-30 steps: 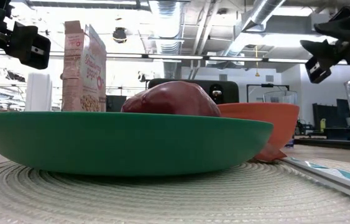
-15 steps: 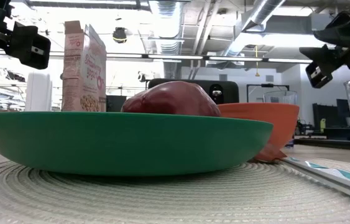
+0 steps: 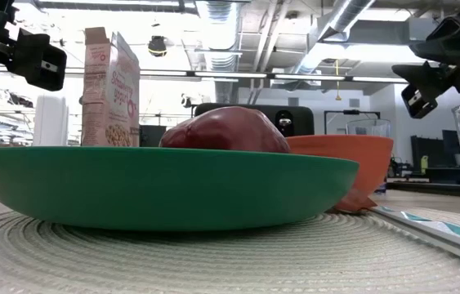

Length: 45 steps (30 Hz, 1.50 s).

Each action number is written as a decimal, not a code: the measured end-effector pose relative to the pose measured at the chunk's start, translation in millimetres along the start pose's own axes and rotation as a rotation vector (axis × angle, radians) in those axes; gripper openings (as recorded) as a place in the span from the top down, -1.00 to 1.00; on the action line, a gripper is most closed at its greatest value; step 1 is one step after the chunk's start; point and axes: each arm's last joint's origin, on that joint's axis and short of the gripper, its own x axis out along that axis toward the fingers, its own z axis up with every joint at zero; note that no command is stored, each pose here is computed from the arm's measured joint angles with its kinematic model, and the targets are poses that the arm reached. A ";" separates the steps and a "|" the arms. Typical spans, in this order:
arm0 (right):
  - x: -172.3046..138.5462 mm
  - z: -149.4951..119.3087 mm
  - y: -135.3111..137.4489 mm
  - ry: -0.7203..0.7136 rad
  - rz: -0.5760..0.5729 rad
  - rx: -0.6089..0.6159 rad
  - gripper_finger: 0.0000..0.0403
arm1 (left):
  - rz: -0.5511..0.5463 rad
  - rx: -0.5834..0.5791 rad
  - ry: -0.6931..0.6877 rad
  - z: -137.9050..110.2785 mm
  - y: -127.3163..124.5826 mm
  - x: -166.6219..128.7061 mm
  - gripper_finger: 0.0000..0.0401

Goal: Arrange a breakfast setting
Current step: Return to Home Position

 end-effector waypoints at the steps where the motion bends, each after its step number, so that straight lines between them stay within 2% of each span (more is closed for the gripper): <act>1: 0.0 -0.1 0.0 0.001 0.000 0.000 0.17 | 0.000 0.000 0.000 0.0 0.0 0.0 0.12; 45: 0.1 -0.8 -0.3 0.004 -0.001 0.001 0.17 | 0.000 0.000 0.000 0.0 0.0 0.0 0.12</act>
